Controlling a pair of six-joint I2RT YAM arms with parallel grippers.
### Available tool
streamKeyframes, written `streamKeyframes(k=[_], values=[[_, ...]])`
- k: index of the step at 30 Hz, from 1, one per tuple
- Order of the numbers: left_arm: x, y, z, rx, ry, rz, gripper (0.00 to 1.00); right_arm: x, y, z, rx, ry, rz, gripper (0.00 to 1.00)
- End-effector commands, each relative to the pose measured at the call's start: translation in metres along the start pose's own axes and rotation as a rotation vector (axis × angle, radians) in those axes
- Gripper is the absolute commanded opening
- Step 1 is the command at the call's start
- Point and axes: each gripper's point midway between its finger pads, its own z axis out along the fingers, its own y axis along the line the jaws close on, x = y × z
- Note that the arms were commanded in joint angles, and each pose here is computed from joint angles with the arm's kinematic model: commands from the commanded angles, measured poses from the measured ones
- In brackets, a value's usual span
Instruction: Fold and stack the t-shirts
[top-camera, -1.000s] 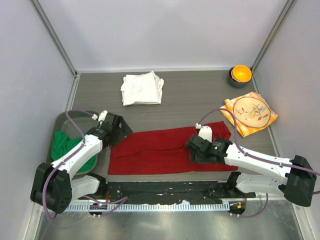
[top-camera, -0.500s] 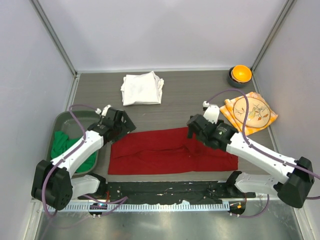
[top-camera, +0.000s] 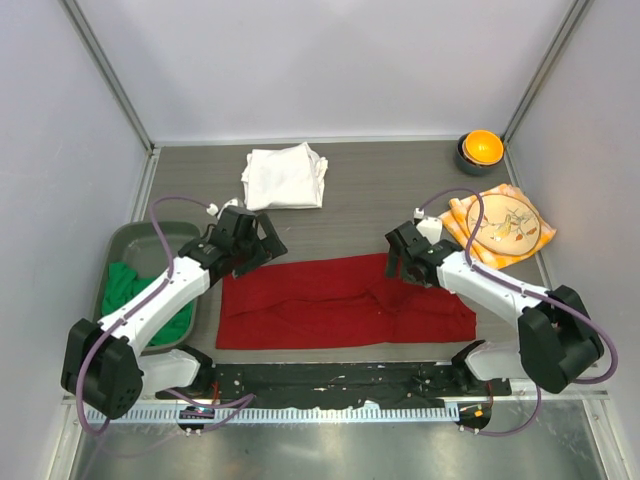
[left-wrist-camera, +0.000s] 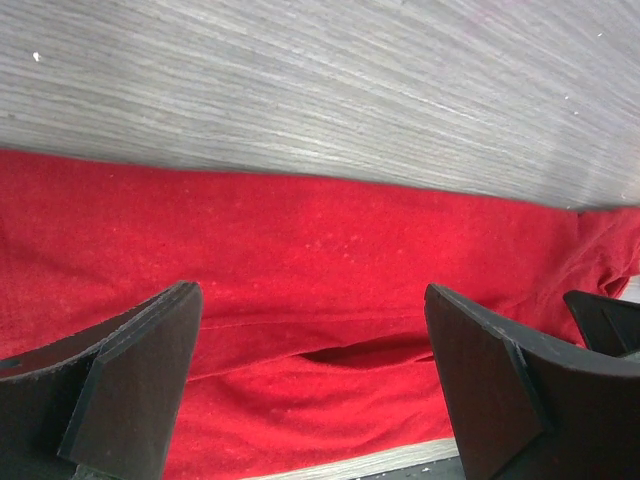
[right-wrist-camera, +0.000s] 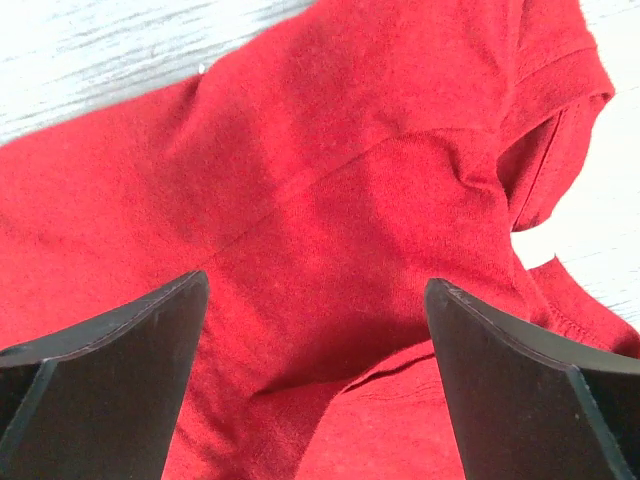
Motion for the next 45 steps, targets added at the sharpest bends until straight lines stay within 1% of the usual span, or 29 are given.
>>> streamKeyframes(k=[1,6,10,12,14,16,17,22,27,31,34,35,37,39,40,41,42,44,45], values=[[0.003,-0.004,-0.001,0.045,-0.003,0.017,0.98,0.003,-0.001,-0.007,-0.021,0.013,0.029,0.95],[0.009,-0.002,0.006,0.054,0.012,0.011,0.98,0.026,-0.021,-0.015,0.004,0.054,0.053,0.96],[0.013,-0.003,0.01,0.064,0.025,0.003,0.98,0.035,-0.033,-0.025,0.028,0.066,0.072,0.95],[0.014,-0.004,0.011,0.073,0.028,-0.001,0.98,0.04,-0.029,-0.032,0.008,0.071,0.056,0.97],[0.017,-0.003,0.012,0.073,0.033,-0.003,0.98,0.042,-0.031,-0.035,0.035,0.067,0.07,0.98],[0.018,-0.002,0.012,0.074,0.034,-0.003,0.98,0.049,-0.031,-0.039,0.061,0.075,0.041,0.99],[0.019,-0.001,0.012,0.074,0.034,-0.003,0.98,0.053,-0.035,-0.039,0.087,0.086,0.052,0.99],[0.021,0.003,0.01,0.073,0.027,-0.002,0.98,0.07,-0.04,-0.038,0.161,0.108,-0.001,1.0],[0.024,0.008,0.009,0.064,0.026,0.005,0.98,0.087,-0.036,-0.044,0.157,0.135,-0.03,1.0],[0.024,0.011,0.007,0.06,0.017,0.006,0.98,0.098,-0.022,-0.058,0.112,0.142,-0.077,1.0],[0.024,0.013,0.006,0.056,0.015,0.009,0.98,0.085,-0.016,-0.072,0.106,0.094,-0.067,1.0],[0.023,0.012,0.005,0.059,0.013,0.009,0.98,0.076,-0.011,-0.081,0.079,0.072,-0.052,0.99],[0.023,0.012,0.004,0.061,0.015,0.01,0.98,0.058,-0.005,-0.088,0.05,0.011,-0.041,1.0],[0.023,0.01,0.002,0.068,0.021,0.021,0.98,0.032,0.0,-0.097,0.024,-0.076,0.001,1.0],[0.021,0.007,0.0,0.077,0.019,0.025,0.98,0.016,-0.003,-0.097,0.046,-0.145,0.012,1.0],[0.022,0.007,-0.001,0.073,0.024,0.032,0.98,0.003,0.001,-0.097,0.039,-0.184,0.012,1.0],[0.021,0.006,-0.003,0.075,0.026,0.04,0.98,-0.008,-0.005,-0.087,0.08,-0.191,0.036,1.0],[0.019,0.004,-0.008,0.066,0.042,0.064,0.98,-0.023,0.002,-0.072,0.057,-0.195,0.03,1.0],[0.018,0.003,-0.01,0.065,0.045,0.07,0.98,-0.033,-0.001,-0.063,0.066,-0.201,0.061,1.0]])
